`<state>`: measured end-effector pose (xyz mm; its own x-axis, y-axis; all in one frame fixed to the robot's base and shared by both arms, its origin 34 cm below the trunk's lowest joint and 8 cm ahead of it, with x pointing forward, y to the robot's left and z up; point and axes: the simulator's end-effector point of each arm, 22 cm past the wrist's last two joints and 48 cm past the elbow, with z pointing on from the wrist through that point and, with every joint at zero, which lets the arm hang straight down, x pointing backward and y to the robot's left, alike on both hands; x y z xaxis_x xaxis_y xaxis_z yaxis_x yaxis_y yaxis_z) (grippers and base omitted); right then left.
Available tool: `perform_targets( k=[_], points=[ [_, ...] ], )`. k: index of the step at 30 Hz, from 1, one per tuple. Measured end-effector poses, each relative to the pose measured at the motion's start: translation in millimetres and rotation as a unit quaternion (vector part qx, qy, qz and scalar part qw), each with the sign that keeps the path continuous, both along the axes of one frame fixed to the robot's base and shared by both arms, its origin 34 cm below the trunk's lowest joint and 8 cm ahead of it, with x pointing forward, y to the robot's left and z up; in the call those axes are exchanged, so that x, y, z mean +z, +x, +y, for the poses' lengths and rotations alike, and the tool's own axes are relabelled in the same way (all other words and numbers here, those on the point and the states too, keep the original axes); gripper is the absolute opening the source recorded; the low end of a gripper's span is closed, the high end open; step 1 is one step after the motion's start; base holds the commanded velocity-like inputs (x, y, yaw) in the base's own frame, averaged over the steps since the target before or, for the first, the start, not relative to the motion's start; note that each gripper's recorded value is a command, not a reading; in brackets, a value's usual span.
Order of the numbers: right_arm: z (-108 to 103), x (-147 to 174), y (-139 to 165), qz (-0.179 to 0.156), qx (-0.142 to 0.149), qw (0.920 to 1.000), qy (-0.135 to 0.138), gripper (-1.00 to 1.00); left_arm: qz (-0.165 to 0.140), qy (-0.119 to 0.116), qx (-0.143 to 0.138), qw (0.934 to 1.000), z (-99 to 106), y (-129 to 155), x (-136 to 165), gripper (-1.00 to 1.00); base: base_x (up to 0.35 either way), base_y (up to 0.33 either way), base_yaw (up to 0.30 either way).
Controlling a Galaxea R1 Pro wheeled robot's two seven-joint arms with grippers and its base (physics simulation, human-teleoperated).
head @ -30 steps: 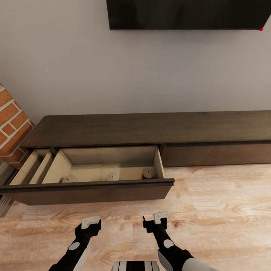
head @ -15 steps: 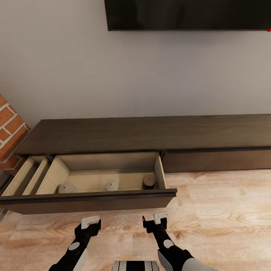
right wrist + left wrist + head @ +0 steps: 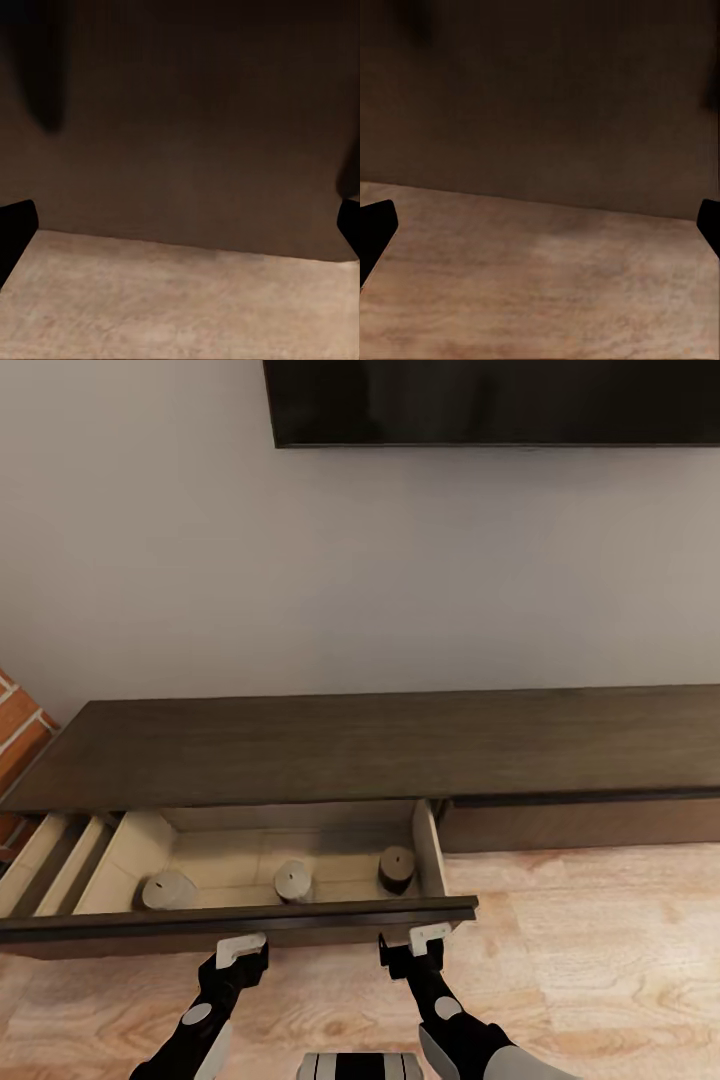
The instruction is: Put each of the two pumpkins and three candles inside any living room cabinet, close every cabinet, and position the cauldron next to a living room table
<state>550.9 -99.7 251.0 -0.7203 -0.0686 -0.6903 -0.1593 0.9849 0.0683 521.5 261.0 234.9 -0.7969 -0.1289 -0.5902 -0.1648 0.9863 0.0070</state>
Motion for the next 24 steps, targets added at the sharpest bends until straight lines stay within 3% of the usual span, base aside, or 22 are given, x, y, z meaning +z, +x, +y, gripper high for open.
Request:
perform_targets(
  k=[24],
  points=[
    [0.1,0.1,0.1,0.0,0.0,1.0,0.0,1.0,0.0,0.0,0.0,1.0,0.0,0.0,0.0,1.0,0.337,0.0,0.0]
  ],
)
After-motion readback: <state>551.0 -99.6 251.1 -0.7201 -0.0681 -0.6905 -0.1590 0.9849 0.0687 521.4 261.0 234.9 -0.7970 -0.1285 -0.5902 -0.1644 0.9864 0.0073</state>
